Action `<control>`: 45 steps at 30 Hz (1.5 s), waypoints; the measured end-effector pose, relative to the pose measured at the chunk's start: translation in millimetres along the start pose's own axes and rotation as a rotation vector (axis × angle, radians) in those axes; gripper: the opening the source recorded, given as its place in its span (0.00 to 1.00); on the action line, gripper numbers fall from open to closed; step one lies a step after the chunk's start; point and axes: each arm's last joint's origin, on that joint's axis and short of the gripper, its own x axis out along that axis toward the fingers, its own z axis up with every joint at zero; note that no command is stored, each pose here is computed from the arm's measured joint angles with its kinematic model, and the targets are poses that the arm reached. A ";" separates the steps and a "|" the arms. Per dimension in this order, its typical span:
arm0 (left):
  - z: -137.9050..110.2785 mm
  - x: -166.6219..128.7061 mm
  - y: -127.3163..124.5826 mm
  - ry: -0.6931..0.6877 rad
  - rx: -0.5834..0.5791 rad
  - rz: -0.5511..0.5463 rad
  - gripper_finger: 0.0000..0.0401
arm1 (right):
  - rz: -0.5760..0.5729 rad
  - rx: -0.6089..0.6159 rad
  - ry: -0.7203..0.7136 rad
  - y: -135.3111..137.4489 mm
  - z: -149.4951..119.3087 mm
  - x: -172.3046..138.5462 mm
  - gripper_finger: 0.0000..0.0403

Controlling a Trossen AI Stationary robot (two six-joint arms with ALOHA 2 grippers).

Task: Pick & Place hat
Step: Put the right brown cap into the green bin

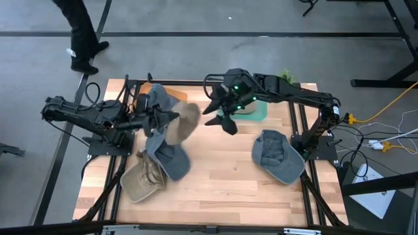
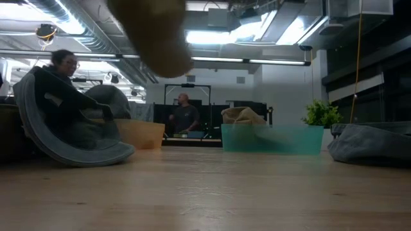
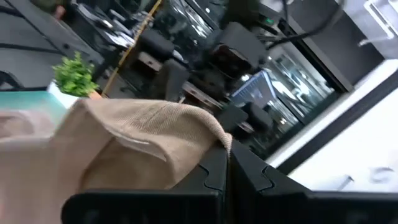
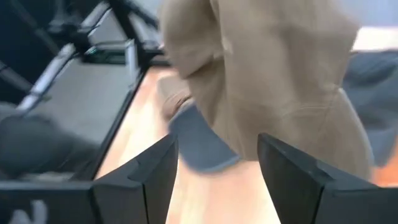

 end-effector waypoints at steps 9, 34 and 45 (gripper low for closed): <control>2.0 -0.1 1.1 -0.058 0.009 0.051 0.01 | -0.097 -0.005 -0.119 2.1 12.5 6.3 0.54; 2.5 -0.2 1.5 -0.075 0.042 0.069 0.01 | -0.244 -0.012 -0.057 -2.1 1.7 56.8 0.03; -4.3 -0.2 6.4 0.011 0.083 0.087 0.02 | -0.134 0.020 0.094 10.5 1.8 24.5 0.02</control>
